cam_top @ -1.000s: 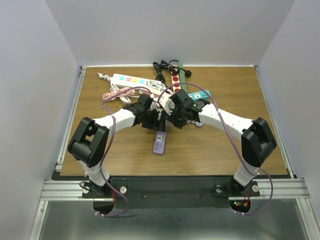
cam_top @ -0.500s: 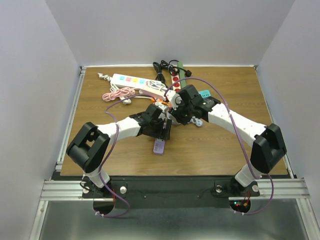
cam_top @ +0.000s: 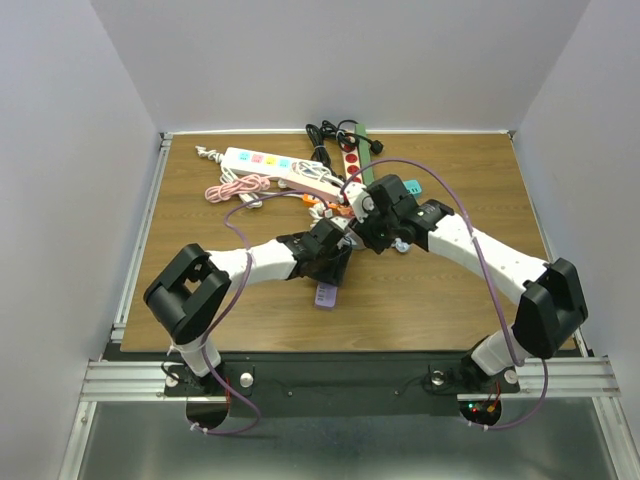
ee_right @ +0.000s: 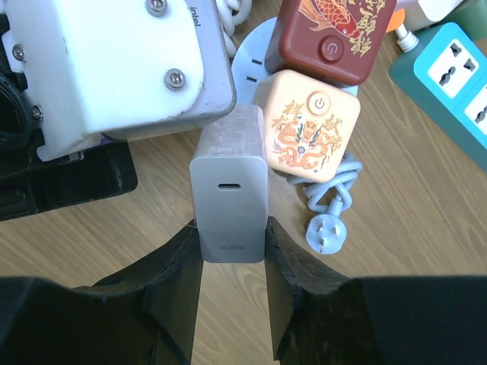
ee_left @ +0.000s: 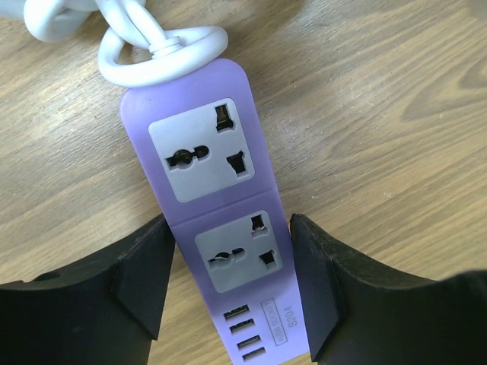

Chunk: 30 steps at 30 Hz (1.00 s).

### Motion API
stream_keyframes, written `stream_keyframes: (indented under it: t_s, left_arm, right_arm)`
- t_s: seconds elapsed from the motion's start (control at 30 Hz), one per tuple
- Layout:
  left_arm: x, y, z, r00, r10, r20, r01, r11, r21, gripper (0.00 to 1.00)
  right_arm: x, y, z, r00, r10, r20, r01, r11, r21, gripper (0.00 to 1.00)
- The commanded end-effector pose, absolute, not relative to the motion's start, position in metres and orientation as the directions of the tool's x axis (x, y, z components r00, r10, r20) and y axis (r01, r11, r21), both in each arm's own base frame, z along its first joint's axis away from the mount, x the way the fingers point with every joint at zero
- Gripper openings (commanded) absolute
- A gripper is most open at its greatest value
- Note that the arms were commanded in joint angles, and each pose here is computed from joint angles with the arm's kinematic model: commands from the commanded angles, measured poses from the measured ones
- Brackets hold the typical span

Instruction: Insert the plug

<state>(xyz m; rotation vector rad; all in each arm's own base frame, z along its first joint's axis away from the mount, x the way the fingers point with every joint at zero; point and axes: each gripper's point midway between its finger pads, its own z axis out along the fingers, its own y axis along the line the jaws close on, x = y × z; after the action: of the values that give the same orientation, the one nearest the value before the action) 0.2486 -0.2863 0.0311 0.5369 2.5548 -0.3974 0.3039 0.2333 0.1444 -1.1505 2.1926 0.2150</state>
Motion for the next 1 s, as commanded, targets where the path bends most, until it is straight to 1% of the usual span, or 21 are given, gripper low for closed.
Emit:
stream_keyframes:
  t_s: [0.0,0.1,0.17,0.23,0.27,0.3,0.33,0.37,0.4,0.43,0.47,0.6,0.63,0.73,0.83,0.97]
  left_arm:
    - [0.231,-0.246,0.007,-0.819,0.393,-0.418,0.429,0.903,0.008,0.4]
    - [0.222,-0.23,0.015,-0.824,0.393,-0.408,0.415,0.909,0.037,0.41]
    - [0.214,-0.217,0.013,-0.836,0.402,-0.374,0.408,0.91,0.067,0.46]
    - [0.21,-0.218,0.015,-0.839,0.402,-0.366,0.412,0.91,0.055,0.52]
    - [0.207,-0.219,0.015,-0.841,0.412,-0.351,0.424,0.905,0.048,0.55]
    - [0.203,-0.219,0.011,-0.848,0.422,-0.32,0.43,0.902,0.05,0.61]
    - [0.206,-0.22,0.014,-0.849,0.422,-0.317,0.427,0.903,0.058,0.68]
    - [0.202,-0.214,0.013,-0.855,0.43,-0.289,0.426,0.901,0.078,0.7]
    - [0.205,-0.211,0.013,-0.858,0.423,-0.291,0.412,0.905,0.102,0.72]
    - [0.205,-0.208,0.014,-0.861,0.42,-0.286,0.404,0.907,0.117,0.78]
    - [0.205,-0.206,0.015,-0.864,0.416,-0.284,0.398,0.909,0.121,0.81]
    - [0.204,-0.203,0.025,-0.876,0.37,-0.309,0.348,0.929,0.125,0.9]
    - [0.202,-0.201,0.026,-0.883,0.354,-0.31,0.331,0.935,0.127,0.99]
    - [0.202,-0.197,0.03,-0.888,0.322,-0.328,0.293,0.947,0.134,0.99]
    - [0.196,-0.186,0.033,-0.902,0.299,-0.312,0.261,0.952,0.159,0.99]
    - [0.186,-0.176,0.034,-0.917,0.245,-0.315,0.208,0.967,0.147,0.99]
  right_arm:
    - [0.306,0.236,0.172,-0.378,-0.621,-0.686,-0.769,0.624,-0.141,0.0]
    - [0.301,0.24,0.172,-0.37,-0.619,-0.693,-0.788,0.604,-0.119,0.01]
    - [0.3,0.241,0.167,-0.372,-0.624,-0.687,-0.795,0.596,-0.111,0.0]
    - [0.299,0.242,0.164,-0.374,-0.629,-0.681,-0.798,0.592,-0.108,0.0]
    - [0.3,0.242,0.163,-0.377,-0.63,-0.679,-0.798,0.593,-0.106,0.0]
    - [0.3,0.243,0.162,-0.378,-0.632,-0.676,-0.8,0.591,-0.105,0.0]
    - [0.3,0.243,0.162,-0.375,-0.633,-0.677,-0.801,0.589,-0.106,0.0]
    - [0.3,0.243,0.162,-0.376,-0.632,-0.678,-0.8,0.59,-0.107,0.0]
    - [0.301,0.243,0.164,-0.372,-0.63,-0.682,-0.801,0.589,-0.107,0.0]
    - [0.3,0.243,0.164,-0.371,-0.63,-0.682,-0.802,0.588,-0.107,0.0]
    - [0.299,0.243,0.164,-0.37,-0.631,-0.682,-0.803,0.586,-0.107,0.0]
    - [0.298,0.243,0.163,-0.37,-0.63,-0.683,-0.805,0.585,-0.103,0.01]
    - [0.296,0.243,0.162,-0.37,-0.631,-0.682,-0.808,0.581,-0.099,0.0]
    - [0.296,0.243,0.163,-0.369,-0.629,-0.685,-0.808,0.581,-0.097,0.0]
    - [0.296,0.243,0.163,-0.369,-0.627,-0.686,-0.808,0.581,-0.096,0.0]
    - [0.294,0.247,0.162,-0.365,-0.623,-0.692,-0.819,0.568,-0.08,0.0]
